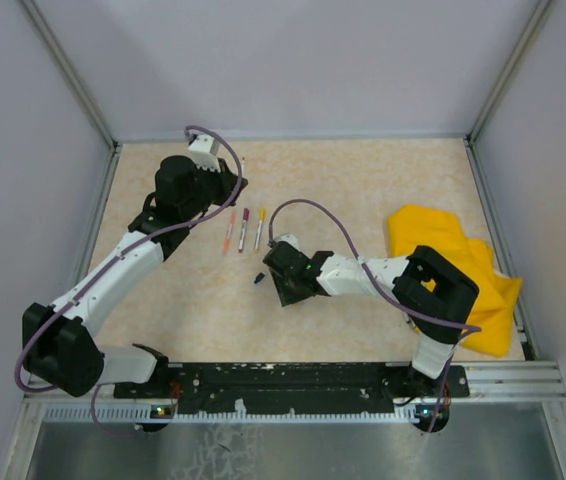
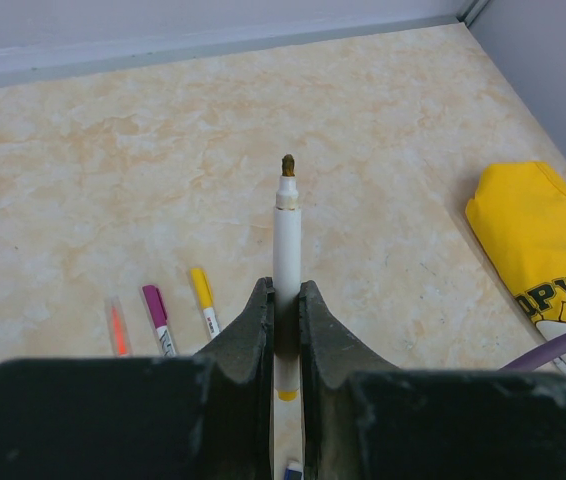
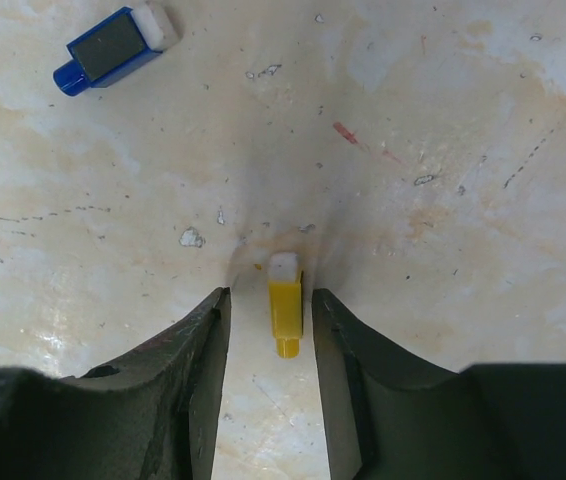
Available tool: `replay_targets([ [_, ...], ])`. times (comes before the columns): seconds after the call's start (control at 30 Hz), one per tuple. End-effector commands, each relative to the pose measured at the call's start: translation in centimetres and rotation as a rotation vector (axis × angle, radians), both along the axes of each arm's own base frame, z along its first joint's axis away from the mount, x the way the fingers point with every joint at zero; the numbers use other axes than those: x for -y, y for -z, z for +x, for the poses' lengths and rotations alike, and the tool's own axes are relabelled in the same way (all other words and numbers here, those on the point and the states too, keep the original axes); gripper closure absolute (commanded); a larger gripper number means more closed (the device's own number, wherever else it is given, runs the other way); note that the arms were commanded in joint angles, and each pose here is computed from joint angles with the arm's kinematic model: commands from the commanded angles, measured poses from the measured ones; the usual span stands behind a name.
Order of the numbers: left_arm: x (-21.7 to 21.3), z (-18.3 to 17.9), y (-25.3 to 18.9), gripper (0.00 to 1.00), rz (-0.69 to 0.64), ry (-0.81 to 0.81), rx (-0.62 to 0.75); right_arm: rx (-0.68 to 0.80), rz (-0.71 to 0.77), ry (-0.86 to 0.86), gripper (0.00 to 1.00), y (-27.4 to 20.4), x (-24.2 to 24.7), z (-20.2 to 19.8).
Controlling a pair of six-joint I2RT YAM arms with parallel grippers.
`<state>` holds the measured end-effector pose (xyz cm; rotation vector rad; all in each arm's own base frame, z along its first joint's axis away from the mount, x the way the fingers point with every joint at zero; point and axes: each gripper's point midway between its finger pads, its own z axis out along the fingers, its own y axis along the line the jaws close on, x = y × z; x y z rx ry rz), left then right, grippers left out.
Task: Insert the pens into the pen caps
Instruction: Insert the pen cap onto the pen.
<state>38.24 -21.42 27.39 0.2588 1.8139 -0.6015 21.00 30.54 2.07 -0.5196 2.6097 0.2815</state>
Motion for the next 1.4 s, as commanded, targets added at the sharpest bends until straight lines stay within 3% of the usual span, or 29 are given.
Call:
replay_targets([
  [0.0,0.0,-0.1,-1.4,1.0,-0.014,0.008,0.045,-0.008,-0.126,0.001,0.63,0.9,2.5,0.1],
  [0.33,0.0,-0.1,-1.4,1.0,-0.012,0.006,0.045,-0.019,-0.158,-0.027,0.72,1.3,2.4,0.1],
  [0.5,0.0,0.0,-1.4,1.0,-0.013,0.006,0.044,-0.017,-0.162,-0.033,0.68,1.5,2.3,0.3],
  [1.07,-0.1,0.0,-1.4,1.0,-0.009,0.003,0.045,-0.003,-0.163,-0.073,0.72,1.4,1.7,0.6],
  [1.37,-0.1,-0.1,-1.4,1.0,-0.009,0.005,0.046,0.035,-0.166,-0.083,0.69,0.8,1.3,1.1],
])
